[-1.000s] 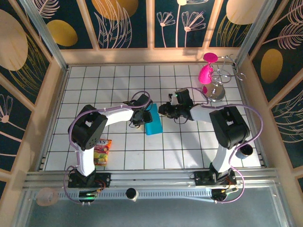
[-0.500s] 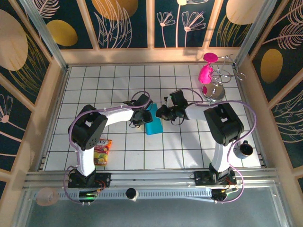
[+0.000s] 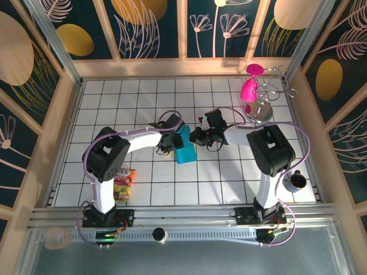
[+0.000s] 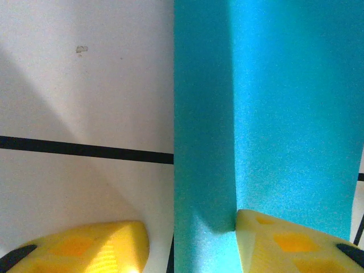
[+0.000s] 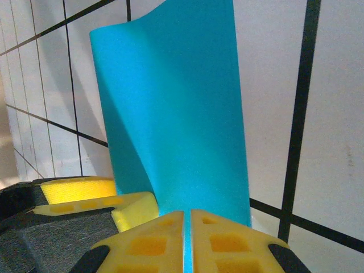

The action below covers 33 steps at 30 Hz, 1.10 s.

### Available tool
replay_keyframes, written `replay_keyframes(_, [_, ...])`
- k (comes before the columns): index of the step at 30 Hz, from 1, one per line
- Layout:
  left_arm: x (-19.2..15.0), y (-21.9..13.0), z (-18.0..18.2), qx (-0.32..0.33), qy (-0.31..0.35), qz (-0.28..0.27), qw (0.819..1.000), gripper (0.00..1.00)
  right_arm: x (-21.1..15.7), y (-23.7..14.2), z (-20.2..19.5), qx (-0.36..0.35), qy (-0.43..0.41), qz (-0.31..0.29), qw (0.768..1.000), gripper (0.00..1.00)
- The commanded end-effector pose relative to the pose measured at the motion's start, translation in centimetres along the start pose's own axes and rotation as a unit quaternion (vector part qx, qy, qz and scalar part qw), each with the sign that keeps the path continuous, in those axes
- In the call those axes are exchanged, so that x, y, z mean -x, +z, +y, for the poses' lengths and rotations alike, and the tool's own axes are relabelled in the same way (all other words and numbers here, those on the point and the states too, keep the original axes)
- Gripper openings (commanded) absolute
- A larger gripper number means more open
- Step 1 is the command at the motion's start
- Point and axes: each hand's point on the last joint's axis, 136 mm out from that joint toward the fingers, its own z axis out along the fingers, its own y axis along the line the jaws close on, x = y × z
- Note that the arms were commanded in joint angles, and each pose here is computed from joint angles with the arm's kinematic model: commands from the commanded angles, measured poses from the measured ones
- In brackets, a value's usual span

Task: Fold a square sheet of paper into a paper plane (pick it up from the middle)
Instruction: Rotate the square sheet of paper at the center of the table.

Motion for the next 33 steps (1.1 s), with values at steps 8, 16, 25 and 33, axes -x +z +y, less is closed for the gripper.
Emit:
replay_keyframes(8, [-7.2, 11.3, 7.4, 0.050, 0.020, 0.089, 0.995, 0.49, 0.8, -0.7, 1.5, 0.017, -0.020, -0.018, 0.999, 0.12])
replay_keyframes(16, [-6.9, 10.8, 7.1, 0.044, 0.036, 0.083, 0.995, 0.50, 0.8, -0.7, 1.4, 0.014, -0.019, -0.012, 1.000, 0.12])
replay_keyframes(25, [-6.6, 10.6, 6.5, 0.035, 0.033, 0.079, 0.996, 0.50, -0.1, 0.6, -0.4, -0.015, -0.006, 0.014, 1.000, 0.10])
replay_keyframes(33, [-5.3, 9.2, 4.8, 0.013, 0.029, 0.063, 0.998, 0.50, -0.9, 1.4, -2.6, -0.054, 0.011, 0.028, 0.998, 0.10])
